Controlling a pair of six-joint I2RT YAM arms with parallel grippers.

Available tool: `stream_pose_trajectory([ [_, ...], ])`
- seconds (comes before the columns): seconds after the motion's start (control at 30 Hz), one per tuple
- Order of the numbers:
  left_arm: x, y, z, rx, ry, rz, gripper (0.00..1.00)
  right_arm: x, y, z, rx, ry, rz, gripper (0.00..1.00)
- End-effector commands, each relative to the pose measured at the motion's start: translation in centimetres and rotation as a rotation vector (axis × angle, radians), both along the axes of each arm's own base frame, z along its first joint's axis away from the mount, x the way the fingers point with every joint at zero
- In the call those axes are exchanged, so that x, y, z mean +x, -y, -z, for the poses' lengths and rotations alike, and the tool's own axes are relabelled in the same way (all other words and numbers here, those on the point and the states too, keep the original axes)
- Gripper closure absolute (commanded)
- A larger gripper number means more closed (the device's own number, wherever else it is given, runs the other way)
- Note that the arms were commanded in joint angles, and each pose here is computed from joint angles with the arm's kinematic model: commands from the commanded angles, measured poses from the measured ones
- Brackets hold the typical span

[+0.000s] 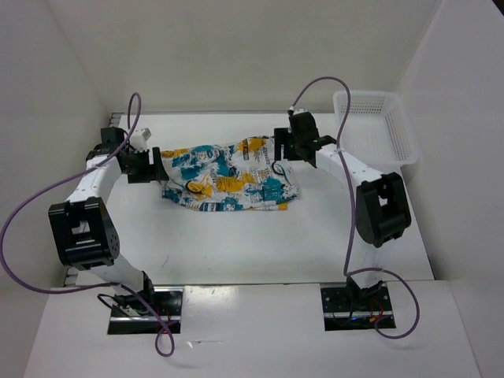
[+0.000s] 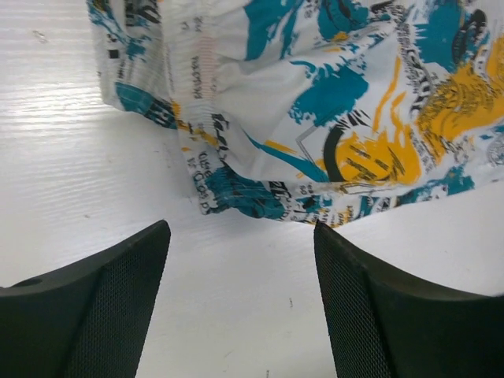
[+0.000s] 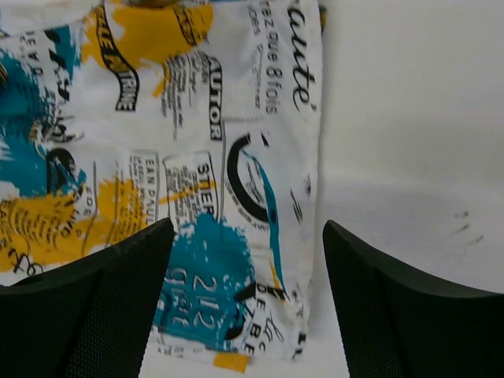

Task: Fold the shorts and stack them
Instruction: Fold the shorts

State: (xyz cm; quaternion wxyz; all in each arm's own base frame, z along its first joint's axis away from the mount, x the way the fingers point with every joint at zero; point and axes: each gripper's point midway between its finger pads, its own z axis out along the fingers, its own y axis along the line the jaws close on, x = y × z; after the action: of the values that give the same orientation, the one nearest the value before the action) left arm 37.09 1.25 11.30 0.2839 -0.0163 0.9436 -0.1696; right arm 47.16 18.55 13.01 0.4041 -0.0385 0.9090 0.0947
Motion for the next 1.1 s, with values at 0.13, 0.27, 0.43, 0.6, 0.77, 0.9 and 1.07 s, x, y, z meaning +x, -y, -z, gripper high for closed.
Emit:
stream_pose_trajectory([
  [0.13, 0.8, -1.0, 4.4, 0.038, -0.093, -0.022, 0.17, -6.0, 2.0, 4.3, 0.021, -0.154, 0.05, 0.15],
  [0.27, -0.3, 0.1, 3.9, 0.025, -0.099, 0.003, 0.17, -6.7, 2.2, 3.7, 0.03, -0.15, 0.057, 0.15],
  [0.43, -1.4, -0.2, 2.4, 0.078, -0.07, -0.014, 0.18, -9.3, 2.8, 5.8, 0.028, -0.208, 0.052, 0.15],
  [0.6, -2.5, 0.9, 5.8, 0.034, -0.162, 0.014, 0.22, -10.2, 2.4, 7.8, 0.032, -0.231, -0.007, 0.16],
  [0.77, -1.2, 1.6, 8.7, -0.01, -0.229, 0.04, 0.24, -10.1, 2.4, 8.2, 0.025, -0.227, -0.014, 0.21],
  [0.9, -0.2, 2.7, 8.9, -0.005, -0.219, 0.074, 0.29, -10.2, 1.6, 8.0, 0.058, -0.232, -0.045, 0.3],
  [1.07, -0.3, 2.7, 9.1, -0.004, -0.219, 0.075, 0.55, -10.2, 1.9, 8.3, 0.044, -0.226, -0.046, 0.46],
])
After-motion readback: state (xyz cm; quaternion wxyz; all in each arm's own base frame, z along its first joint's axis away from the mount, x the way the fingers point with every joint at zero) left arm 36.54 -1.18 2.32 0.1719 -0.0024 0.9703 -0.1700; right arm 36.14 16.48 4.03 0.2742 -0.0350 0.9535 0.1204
